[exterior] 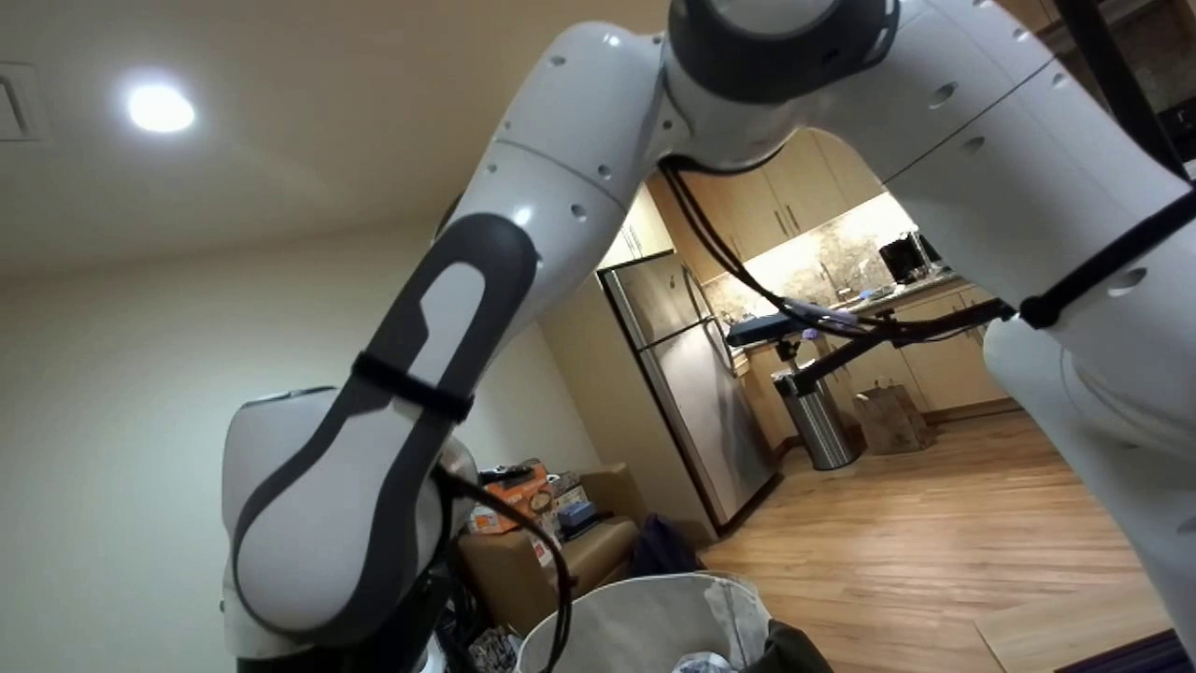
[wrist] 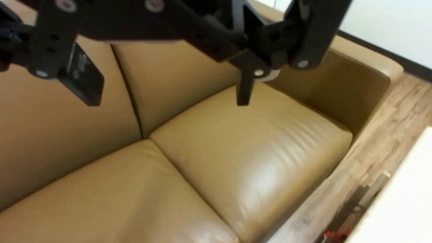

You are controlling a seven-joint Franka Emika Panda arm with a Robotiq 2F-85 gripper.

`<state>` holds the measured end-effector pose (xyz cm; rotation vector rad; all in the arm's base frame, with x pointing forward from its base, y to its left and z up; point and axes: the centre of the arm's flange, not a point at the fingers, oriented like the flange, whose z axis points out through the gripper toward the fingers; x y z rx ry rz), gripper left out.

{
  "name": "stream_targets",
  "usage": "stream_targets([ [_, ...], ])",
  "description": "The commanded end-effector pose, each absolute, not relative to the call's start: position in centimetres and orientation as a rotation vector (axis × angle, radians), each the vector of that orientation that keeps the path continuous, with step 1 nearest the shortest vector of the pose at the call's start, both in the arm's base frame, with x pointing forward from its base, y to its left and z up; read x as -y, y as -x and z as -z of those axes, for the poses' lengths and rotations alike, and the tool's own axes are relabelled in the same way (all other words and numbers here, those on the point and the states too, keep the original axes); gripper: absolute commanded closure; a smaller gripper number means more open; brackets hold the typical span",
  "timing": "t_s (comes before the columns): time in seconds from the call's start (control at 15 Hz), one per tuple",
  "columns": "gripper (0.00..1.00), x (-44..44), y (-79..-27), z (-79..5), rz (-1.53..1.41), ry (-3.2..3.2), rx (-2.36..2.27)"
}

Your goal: Take the clothes from the bag and put them on the couch

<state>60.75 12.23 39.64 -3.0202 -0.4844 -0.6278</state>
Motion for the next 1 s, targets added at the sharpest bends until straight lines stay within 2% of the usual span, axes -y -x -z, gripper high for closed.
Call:
stream_targets([
  [0.0, 0.0, -10.4, -52.6, -44.0, 0.368, 2.978, 0.554],
  [0.2, 0.0, -9.7, -49.2, -45.5, 0.412, 2.984, 0.54],
  [0.27, 0.0, -11.1, -52.4, -44.7, 0.382, 2.96, 0.542],
  [0.53, 0.0, -11.1, -52.0, -44.7, 0.374, 3.014, 0.537],
  [0.93, 0.0, -3.5, -47.6, -46.4, 0.449, 3.268, 0.222],
])
